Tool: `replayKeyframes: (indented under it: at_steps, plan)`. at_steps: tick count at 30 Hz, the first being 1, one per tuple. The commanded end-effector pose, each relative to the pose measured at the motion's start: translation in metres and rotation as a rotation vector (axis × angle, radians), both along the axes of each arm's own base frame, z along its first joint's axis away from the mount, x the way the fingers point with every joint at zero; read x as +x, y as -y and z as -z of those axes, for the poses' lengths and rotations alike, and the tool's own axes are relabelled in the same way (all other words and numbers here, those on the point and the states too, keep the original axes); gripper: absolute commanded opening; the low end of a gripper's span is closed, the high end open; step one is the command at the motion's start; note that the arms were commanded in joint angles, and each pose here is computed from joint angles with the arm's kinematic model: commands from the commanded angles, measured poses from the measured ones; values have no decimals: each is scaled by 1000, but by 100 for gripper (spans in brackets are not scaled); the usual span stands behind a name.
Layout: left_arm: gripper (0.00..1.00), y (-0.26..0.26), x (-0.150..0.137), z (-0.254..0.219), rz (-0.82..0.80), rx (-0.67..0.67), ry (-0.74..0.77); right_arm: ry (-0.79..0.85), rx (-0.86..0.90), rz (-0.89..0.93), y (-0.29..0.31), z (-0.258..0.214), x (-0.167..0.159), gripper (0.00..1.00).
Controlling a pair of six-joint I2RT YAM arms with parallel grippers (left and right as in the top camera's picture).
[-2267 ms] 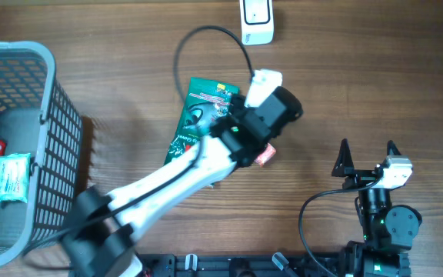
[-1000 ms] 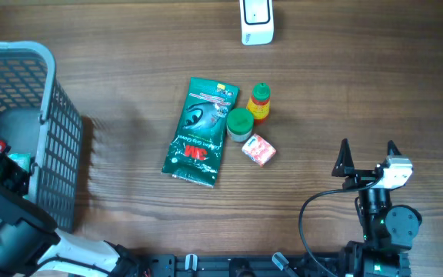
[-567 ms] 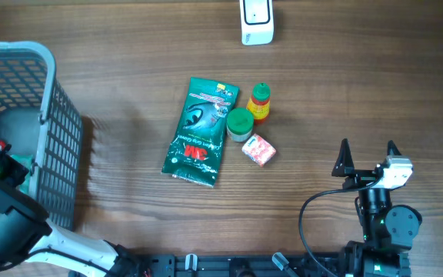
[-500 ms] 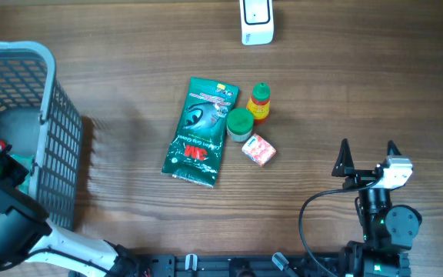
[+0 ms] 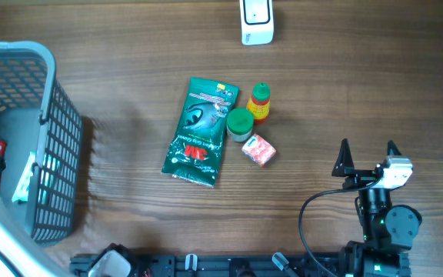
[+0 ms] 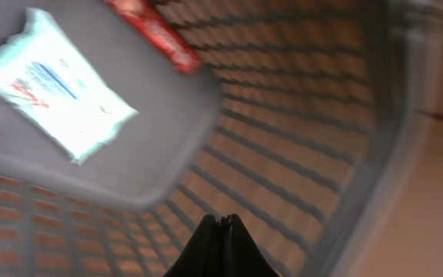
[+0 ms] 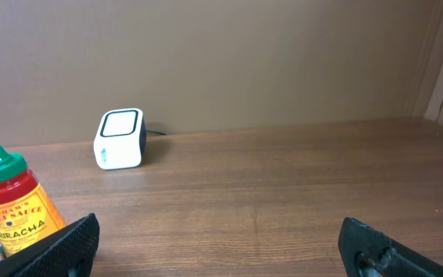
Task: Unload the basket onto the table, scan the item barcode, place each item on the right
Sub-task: 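Reach left gripper into basket and grasp light-green tissue pack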
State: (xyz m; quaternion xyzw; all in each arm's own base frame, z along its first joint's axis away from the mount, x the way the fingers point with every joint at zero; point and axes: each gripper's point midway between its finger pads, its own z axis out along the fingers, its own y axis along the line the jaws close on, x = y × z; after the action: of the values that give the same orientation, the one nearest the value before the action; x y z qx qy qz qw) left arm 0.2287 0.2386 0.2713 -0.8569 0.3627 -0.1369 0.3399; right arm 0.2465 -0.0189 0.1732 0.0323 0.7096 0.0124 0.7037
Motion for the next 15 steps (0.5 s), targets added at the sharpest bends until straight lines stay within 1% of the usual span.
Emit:
replayKeyframes:
  at_steps: [1,2,3,6,8,9,11,12,13,15]
  plan:
    - [55,6,-2,-40,11,141,77,8,-11,8,2,-2,0,100]
    - [83,3,-4,-40,-2,149,70,8,-10,8,2,-2,0,100]
    - [100,-1,-5,-36,-19,148,52,8,-11,8,2,-2,0,100]
    - [100,-15,7,-4,-21,79,-23,8,-11,8,2,-2,0,100]
    - [100,-25,18,29,-38,-7,-76,8,-11,8,2,-2,0,100]
    - [100,-29,22,51,-31,-49,-128,8,-11,8,2,-2,0,100]
    - [100,-31,24,84,-26,-124,-208,8,-11,8,2,-2,0,98]
    - [97,-33,25,103,-24,-166,-249,8,-11,8,2,-2,0,99]
    - [86,-32,25,124,-22,-213,-296,8,-11,8,2,-2,0,100]
    - [86,-29,22,155,-20,-290,-373,7,-11,8,2,-2,0,100]
